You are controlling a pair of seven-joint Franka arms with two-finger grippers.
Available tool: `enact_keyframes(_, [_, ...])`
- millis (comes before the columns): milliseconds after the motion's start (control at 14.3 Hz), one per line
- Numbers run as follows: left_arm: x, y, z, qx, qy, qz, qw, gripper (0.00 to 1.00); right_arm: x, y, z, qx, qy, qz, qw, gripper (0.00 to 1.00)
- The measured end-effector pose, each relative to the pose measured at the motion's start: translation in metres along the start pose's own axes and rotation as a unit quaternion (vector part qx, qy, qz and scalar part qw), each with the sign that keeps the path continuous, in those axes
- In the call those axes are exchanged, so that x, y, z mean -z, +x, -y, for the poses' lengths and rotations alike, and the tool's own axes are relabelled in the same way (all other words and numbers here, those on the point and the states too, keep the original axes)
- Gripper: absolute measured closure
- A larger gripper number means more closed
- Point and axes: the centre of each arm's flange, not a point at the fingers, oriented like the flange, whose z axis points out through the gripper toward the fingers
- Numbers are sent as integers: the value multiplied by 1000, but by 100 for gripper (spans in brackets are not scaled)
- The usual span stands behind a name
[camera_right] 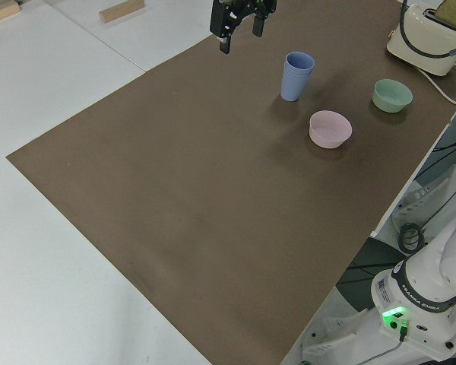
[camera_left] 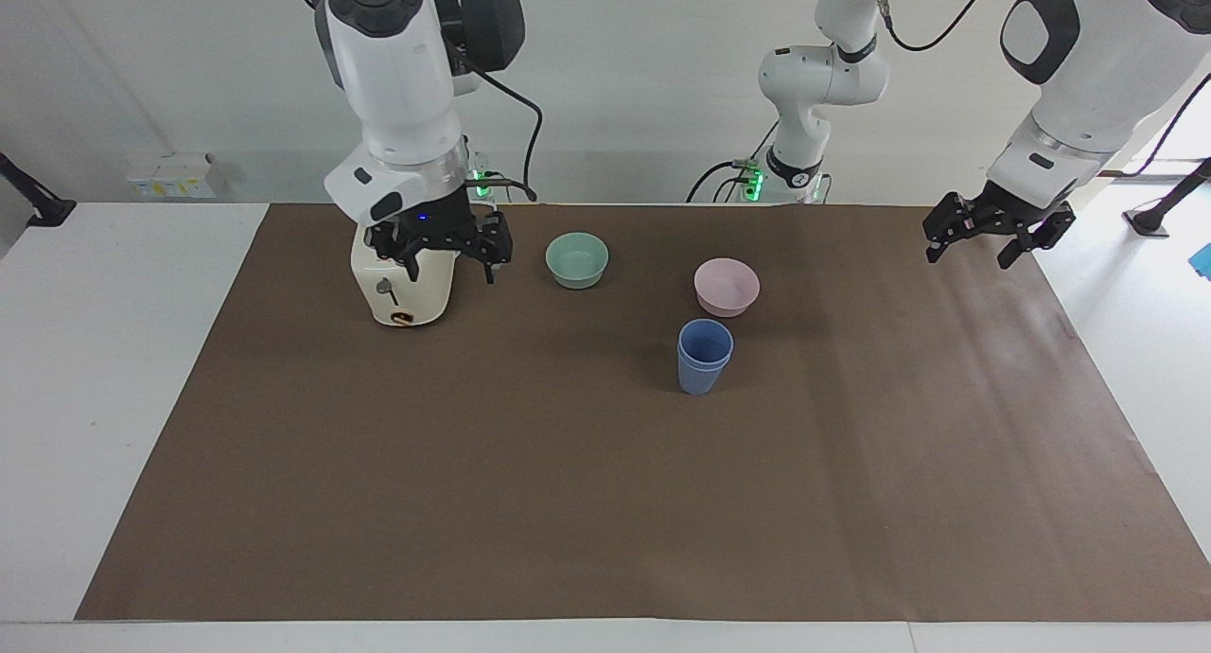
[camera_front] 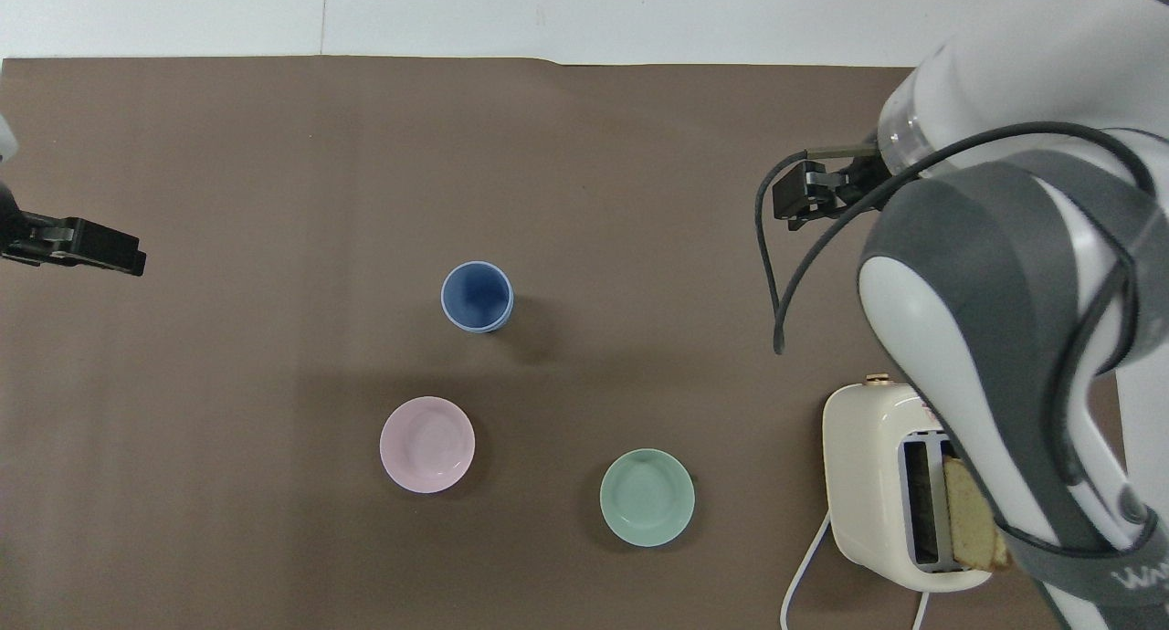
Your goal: Stack blue cups with both arms
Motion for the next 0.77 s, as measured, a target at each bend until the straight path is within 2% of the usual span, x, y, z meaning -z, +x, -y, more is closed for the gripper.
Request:
enact_keyframes(349, [0, 0, 0, 0, 0, 0, 1000, 0, 22, -10, -58, 29, -2, 10, 1000, 0])
enact_keyframes(559, [0, 0, 0, 0, 0, 0, 1000, 0, 30, -10, -99, 9, 47, 10, 999, 0])
enact_keyframes(768, [0, 0, 0, 0, 0, 0, 1000, 0, 39, -17, -109, 0, 58, 6, 998, 0])
